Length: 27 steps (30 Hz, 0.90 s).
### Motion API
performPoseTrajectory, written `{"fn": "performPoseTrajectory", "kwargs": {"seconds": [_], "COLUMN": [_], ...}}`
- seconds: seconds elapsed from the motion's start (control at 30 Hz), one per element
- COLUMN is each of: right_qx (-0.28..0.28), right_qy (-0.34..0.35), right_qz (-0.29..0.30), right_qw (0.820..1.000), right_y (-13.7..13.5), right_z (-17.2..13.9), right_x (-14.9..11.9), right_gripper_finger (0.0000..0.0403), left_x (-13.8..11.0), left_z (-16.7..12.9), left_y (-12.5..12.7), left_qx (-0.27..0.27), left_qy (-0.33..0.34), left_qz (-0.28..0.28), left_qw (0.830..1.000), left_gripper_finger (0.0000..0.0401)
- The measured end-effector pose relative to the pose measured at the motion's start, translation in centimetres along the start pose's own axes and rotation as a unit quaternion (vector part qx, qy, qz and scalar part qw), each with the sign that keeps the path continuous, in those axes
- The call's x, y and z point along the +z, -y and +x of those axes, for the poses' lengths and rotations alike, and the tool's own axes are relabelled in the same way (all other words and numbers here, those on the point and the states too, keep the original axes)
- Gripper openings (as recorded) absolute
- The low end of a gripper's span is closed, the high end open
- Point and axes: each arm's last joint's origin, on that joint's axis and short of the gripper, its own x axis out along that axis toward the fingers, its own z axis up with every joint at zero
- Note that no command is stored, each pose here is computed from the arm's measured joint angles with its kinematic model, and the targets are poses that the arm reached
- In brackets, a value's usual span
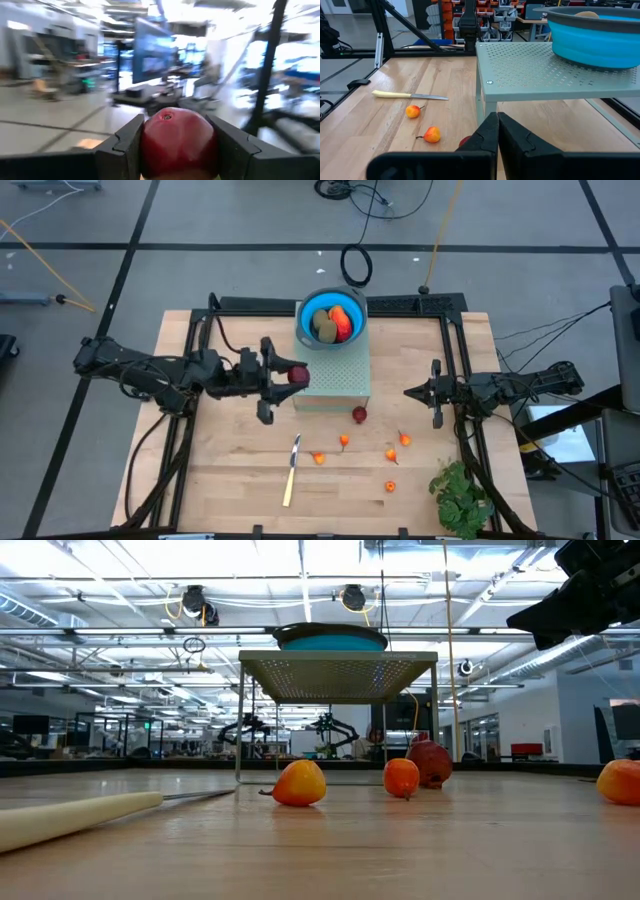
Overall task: Pick & Place Fruit
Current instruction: Put the pomegranate into the blue strainer bowl on the shelf
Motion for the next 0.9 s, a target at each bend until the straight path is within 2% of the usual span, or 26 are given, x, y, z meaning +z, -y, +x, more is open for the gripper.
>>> {"fn": "performPoseTrajectory", "kwargs": {"seconds": [0.2, 0.4, 0.6, 0.73, 0.9], "right_qx": [0.0, 0.0, 0.0, 0.0, 0.0], "right_qy": [0.0, 0.0, 0.0, 0.0, 0.0], "right_qz": [0.0, 0.0, 0.0, 0.0, 0.0], "right_qw": [1.0, 1.0, 1.0, 1.0, 1.0], "right_y": [0.0, 0.0, 0.0, 0.0, 0.0], "right_z": [0.0, 0.0, 0.0, 0.0, 0.0], "right_x": [0.0, 0.0, 0.0, 0.0, 0.0], "right_gripper_finger": [0.0, 0.0, 0.0, 0.0, 0.0], "left_x": [0.3, 1.5, 2.6, 3.0, 3.1], "left_z": [0.2, 0.0, -0.4, -0.6, -0.7], "left_y": [-0.5, -0.3, 0.1, 0.2, 0.2], "left_qx": [-0.067, -0.161, -0.236, -0.268, -0.273], "left_qy": [0.009, 0.062, 0.118, 0.136, 0.144], "left_qz": [-0.047, -0.047, -0.035, -0.026, -0.022], "left_qw": [0.997, 0.984, 0.964, 0.953, 0.951], "left_gripper_finger": [0.0186, 0.0187, 0.0188, 0.0188, 0.0188]}}
